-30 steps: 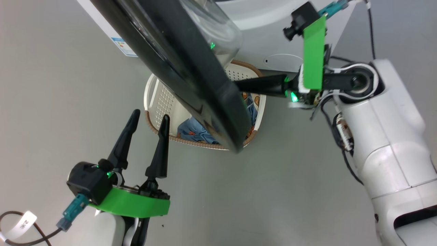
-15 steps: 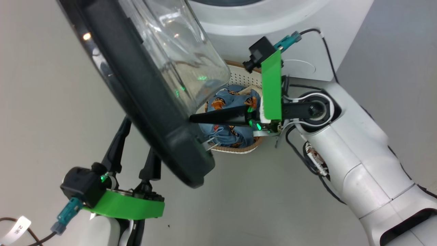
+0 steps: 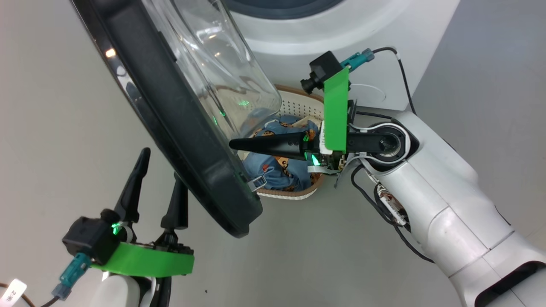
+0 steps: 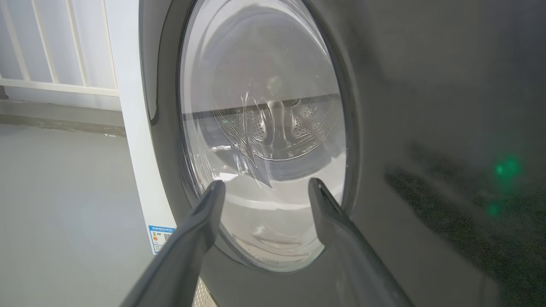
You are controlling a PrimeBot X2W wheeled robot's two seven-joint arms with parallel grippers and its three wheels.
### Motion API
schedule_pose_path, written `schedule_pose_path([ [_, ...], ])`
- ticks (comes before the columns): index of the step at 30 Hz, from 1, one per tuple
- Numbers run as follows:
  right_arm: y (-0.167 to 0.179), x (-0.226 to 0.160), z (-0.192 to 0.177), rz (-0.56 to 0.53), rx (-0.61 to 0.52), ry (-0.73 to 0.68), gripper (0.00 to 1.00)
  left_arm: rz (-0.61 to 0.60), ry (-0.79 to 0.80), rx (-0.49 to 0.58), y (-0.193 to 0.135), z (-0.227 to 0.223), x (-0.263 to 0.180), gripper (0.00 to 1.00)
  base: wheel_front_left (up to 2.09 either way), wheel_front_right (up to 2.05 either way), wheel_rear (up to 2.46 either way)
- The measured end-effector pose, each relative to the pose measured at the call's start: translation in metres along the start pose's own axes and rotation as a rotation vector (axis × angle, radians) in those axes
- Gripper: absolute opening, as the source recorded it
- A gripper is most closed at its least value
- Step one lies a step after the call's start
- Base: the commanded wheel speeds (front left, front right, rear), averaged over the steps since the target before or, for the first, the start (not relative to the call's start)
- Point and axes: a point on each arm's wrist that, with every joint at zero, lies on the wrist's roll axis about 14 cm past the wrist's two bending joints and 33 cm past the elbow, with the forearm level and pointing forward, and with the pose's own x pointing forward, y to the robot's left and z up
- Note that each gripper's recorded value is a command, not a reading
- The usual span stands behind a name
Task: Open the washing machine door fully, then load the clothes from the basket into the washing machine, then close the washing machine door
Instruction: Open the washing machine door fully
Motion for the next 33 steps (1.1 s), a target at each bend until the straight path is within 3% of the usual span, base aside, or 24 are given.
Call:
schedule_pose_path([
  [23,0.011,-0.060,-0.042,0.024,0.097,-0.333,0.00,-0.022,-0.015,0.024,-0.005,0.011,-0.036,1.00,0.00,0.00,0.00],
  [25,0.013,-0.067,-0.047,0.029,0.100,-0.381,0.22,-0.024,-0.014,0.023,-0.005,0.011,-0.040,1.00,0.00,0.00,0.00],
  [27,0.015,-0.074,-0.052,0.035,0.103,-0.417,0.50,-0.029,-0.008,0.019,-0.007,0.009,-0.043,1.00,0.00,0.00,0.00],
  [28,0.015,-0.077,-0.054,0.034,0.103,-0.438,0.94,-0.034,-0.005,0.016,-0.009,0.007,-0.045,1.00,0.00,0.00,0.00],
  [29,0.016,-0.081,-0.055,0.035,0.101,-0.457,1.00,-0.041,-0.001,0.014,-0.011,0.006,-0.046,1.00,0.00,0.00,0.00],
  [33,0.024,-0.097,-0.053,0.044,0.083,-0.557,1.00,-0.070,-0.003,0.006,-0.020,0.006,-0.045,1.00,0.00,0.00,0.00],
])
